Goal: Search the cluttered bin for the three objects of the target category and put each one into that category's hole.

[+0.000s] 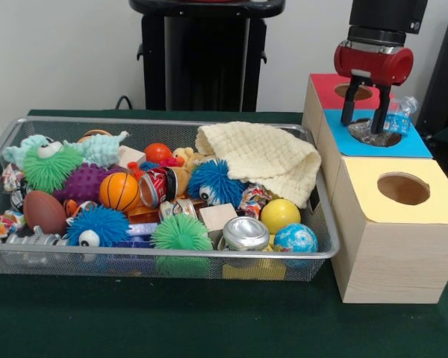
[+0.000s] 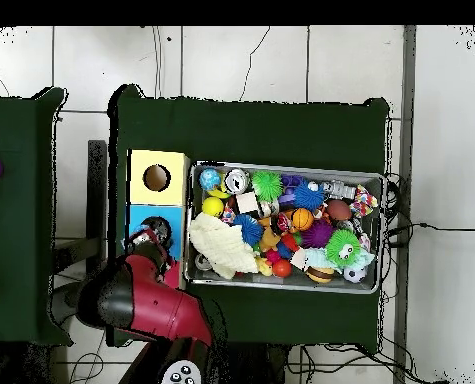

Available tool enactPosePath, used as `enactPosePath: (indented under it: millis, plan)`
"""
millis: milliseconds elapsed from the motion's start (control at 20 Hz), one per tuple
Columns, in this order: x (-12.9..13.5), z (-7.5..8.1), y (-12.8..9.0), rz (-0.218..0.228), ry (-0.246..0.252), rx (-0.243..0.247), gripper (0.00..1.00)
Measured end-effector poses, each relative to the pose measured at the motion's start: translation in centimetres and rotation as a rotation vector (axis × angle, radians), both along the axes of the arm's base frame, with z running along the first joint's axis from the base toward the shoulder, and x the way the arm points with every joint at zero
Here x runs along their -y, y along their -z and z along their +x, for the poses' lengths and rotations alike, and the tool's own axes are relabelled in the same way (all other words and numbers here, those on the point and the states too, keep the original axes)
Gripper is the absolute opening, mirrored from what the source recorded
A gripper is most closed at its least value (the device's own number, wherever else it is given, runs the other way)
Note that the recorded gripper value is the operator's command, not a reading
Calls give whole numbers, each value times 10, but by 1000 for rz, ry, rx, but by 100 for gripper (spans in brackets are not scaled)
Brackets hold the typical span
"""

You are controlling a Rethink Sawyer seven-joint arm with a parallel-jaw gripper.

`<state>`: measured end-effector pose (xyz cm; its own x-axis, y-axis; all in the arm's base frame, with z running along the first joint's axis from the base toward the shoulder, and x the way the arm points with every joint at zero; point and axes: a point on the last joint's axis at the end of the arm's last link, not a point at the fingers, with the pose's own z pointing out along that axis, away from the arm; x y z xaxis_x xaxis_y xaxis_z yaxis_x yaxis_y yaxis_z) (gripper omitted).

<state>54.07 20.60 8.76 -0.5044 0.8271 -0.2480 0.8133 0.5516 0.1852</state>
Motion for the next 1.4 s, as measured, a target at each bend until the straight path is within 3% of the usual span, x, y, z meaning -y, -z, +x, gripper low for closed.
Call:
enactPosePath:
  millis: [350, 700, 900, 950, 1400]
  plan:
    - [-8, 0, -13, 21, -9, -17, 100]
    - [-9, 2, -43, 62, -5, -71, 100]
    - [-8, 8, -54, 68, -2, -57, 100]
    - [-6, 12, -60, 69, 0, -44, 0]
    - [2, 16, -64, 72, 15, -36, 0]
